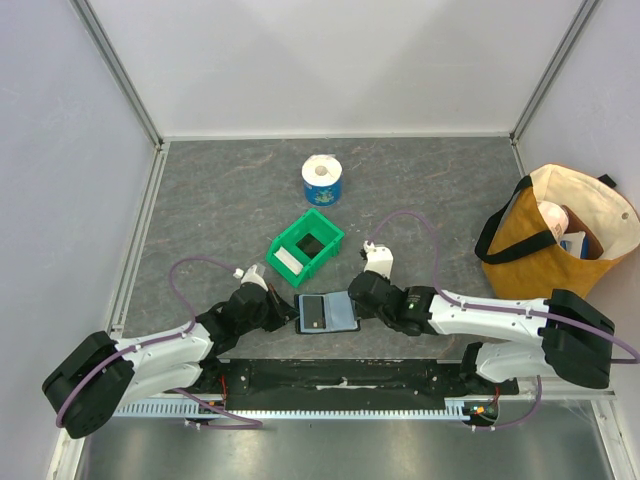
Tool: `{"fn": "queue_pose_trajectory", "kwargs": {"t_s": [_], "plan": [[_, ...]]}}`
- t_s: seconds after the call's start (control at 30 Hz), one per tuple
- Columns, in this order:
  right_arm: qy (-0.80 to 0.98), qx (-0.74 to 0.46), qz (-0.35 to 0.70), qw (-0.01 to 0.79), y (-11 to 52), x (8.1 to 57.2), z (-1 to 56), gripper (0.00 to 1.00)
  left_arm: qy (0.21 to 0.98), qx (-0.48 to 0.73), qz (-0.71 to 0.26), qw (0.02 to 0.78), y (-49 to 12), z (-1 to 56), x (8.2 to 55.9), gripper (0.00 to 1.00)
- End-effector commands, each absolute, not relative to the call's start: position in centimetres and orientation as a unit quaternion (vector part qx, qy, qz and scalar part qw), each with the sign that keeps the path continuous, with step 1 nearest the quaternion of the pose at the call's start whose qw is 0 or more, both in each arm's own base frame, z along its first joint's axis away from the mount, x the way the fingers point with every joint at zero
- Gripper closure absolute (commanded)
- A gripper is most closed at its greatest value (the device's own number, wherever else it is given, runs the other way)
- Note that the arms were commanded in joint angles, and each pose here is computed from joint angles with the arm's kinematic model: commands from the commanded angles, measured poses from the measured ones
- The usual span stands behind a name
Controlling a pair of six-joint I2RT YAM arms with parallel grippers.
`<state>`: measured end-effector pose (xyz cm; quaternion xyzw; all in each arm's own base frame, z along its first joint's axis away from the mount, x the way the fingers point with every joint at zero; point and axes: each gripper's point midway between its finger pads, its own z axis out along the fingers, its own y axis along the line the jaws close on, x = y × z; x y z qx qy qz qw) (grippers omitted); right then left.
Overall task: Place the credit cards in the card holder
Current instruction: Turn over the card slot in the card holder.
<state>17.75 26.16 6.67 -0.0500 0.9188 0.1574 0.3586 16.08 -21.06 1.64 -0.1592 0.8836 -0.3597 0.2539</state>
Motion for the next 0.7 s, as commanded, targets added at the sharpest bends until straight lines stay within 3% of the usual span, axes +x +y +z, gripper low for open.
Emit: {"fn": "queue_pose_trajectory", "kwargs": {"t_s": [0.0, 0.4, 0.67], "plan": [[0.915, -0.031, 0.146, 0.376, 26.0, 18.4, 7.1, 1.00, 0.911, -0.148, -0.308, 0.230, -19.2, -1.2, 14.5, 0.98], [0.923, -0.051, 0.138, 0.356, 27.5, 17.6, 5.1, 1.00, 0.910, -0.149, -0.310, 0.231, -19.4, -1.1, 14.6, 0.98], [0.913, -0.067, 0.163, 0.369, 30.2, 17.2, 6.9, 1.00, 0.910, -0.150, -0.309, 0.230, -19.4, -1.1, 14.7, 0.98]]}}
